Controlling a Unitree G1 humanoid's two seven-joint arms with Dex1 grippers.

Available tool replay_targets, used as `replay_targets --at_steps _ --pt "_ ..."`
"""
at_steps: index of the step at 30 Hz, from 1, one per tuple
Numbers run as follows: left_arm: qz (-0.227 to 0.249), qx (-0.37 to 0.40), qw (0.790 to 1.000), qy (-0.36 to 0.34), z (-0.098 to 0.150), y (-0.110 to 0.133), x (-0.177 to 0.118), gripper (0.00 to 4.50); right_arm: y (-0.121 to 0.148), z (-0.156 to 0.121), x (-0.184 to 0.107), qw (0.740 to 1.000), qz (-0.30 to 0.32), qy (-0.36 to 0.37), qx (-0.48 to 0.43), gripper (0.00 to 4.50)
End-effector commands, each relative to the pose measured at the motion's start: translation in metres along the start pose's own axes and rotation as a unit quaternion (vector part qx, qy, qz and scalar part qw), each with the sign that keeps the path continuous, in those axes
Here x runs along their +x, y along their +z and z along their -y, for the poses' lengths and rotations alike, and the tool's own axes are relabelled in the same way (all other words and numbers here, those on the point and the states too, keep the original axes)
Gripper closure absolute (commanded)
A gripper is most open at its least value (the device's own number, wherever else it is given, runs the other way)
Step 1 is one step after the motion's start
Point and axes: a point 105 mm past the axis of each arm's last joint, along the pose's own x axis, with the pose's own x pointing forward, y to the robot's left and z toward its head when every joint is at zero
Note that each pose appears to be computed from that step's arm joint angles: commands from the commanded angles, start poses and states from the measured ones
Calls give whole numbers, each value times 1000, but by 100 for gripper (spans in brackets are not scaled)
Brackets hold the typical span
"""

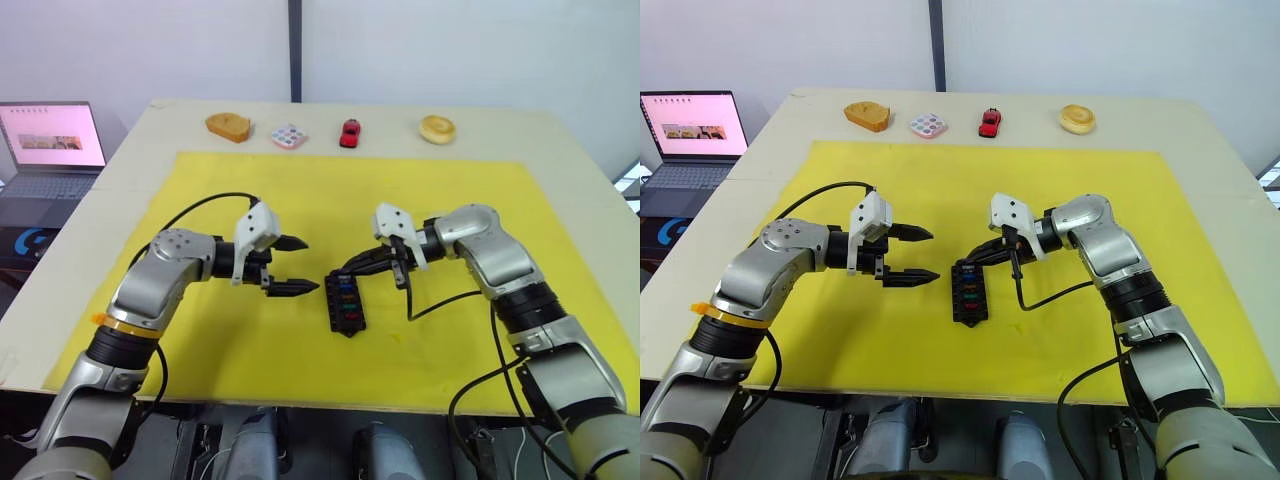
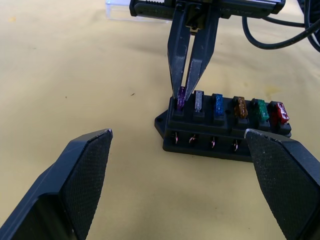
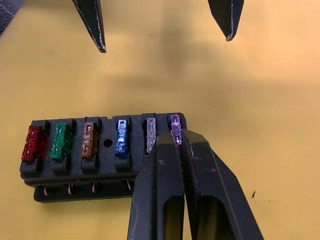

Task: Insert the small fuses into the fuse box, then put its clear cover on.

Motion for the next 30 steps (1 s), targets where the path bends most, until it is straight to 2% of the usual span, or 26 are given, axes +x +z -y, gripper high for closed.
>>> replay_targets --at_steps 1,8,21,23,24,26,30 --pt "11 19 1000 8 0 9 -4 4 -4 -2 1 1000 -10 10 1 450" --pt "12 18 1000 10 -1 8 -5 4 8 2 -6 1000 11 -7 -7 450" --pt "13 18 1000 12 -3 8 -5 4 7 -1 -8 1000 7 -7 -10 450" --pt "13 18 1000 13 -4 8 -5 0 7 -2 -8 1000 7 -6 -11 383" --pt "14 18 1000 13 -4 9 -5 0 7 -2 -7 1000 7 -6 -11 378" --pt "14 17 1000 13 -4 8 -5 0 7 -2 -8 1000 7 -7 -11 285" --pt "15 17 1000 13 -4 8 -5 0 7 0 -8 1000 8 -13 -14 285"
